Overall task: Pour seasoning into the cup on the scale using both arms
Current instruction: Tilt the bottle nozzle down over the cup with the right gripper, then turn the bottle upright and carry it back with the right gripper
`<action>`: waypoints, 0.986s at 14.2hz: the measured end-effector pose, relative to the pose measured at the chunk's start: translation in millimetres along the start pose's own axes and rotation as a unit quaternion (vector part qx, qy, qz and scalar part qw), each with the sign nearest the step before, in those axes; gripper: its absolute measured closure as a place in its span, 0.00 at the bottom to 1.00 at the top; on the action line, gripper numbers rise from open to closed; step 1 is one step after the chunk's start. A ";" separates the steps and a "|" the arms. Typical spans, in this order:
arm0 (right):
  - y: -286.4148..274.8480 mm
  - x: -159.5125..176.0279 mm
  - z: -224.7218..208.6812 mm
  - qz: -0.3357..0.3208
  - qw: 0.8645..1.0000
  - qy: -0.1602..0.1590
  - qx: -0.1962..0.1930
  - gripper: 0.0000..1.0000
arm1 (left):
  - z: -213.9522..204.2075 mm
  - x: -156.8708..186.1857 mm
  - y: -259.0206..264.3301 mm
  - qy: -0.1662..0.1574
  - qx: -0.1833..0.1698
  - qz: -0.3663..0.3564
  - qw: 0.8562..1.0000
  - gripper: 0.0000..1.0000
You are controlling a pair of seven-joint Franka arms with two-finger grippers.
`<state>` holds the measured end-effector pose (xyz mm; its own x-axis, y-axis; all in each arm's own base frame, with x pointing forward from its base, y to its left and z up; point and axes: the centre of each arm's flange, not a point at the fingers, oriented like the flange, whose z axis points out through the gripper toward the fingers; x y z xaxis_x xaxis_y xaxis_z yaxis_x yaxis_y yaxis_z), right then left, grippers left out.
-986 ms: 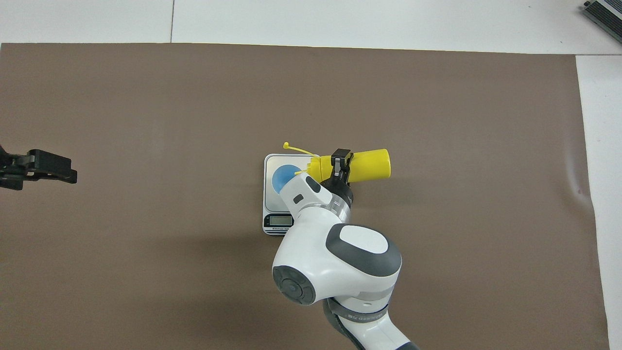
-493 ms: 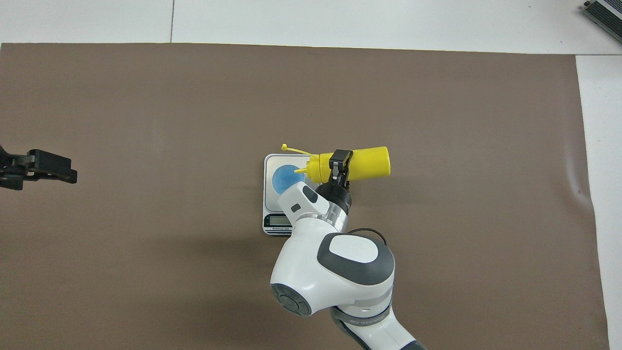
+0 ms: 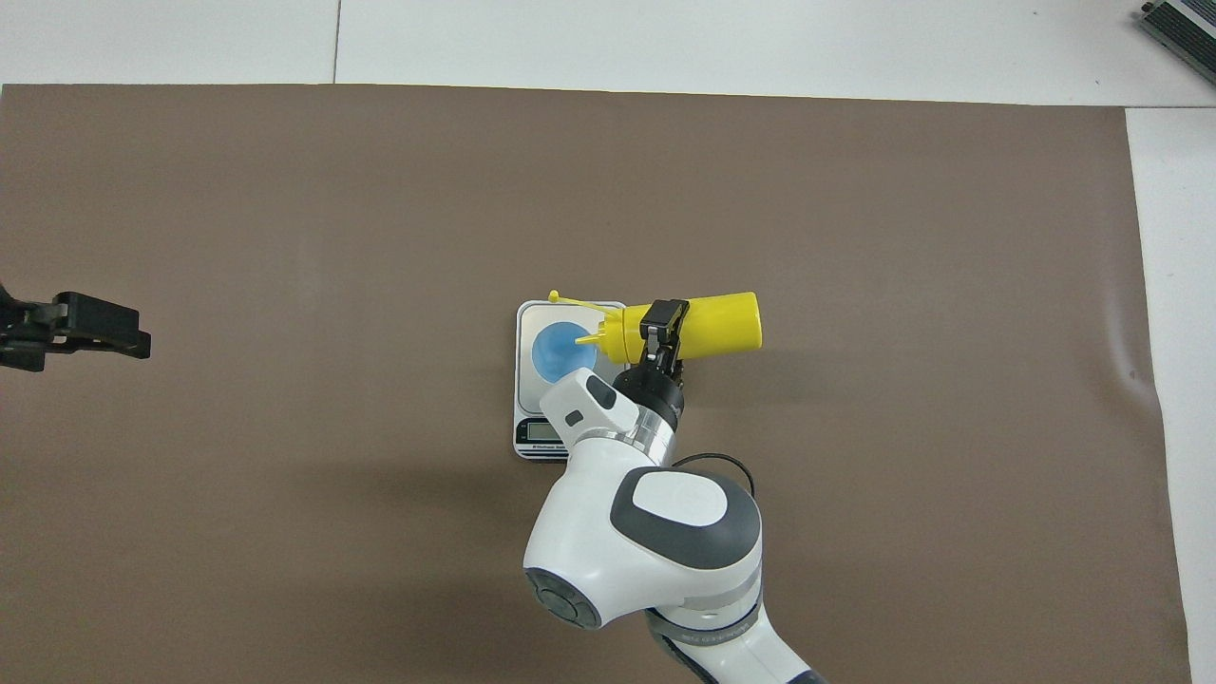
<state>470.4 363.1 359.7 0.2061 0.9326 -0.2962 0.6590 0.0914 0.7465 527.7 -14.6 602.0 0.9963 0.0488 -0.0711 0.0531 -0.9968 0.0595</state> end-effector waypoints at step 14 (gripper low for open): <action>32.3 -22.4 8.2 0.145 0.985 0.056 0.078 0.48 | 0.0 0.0 0.0 0.000 0.000 0.000 1.000 0.00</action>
<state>492.9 342.3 385.5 0.3262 0.9453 -0.0092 0.6894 -0.2312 0.6865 527.7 -14.6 602.0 0.9963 0.0488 -0.0711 0.0531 -0.9968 0.0595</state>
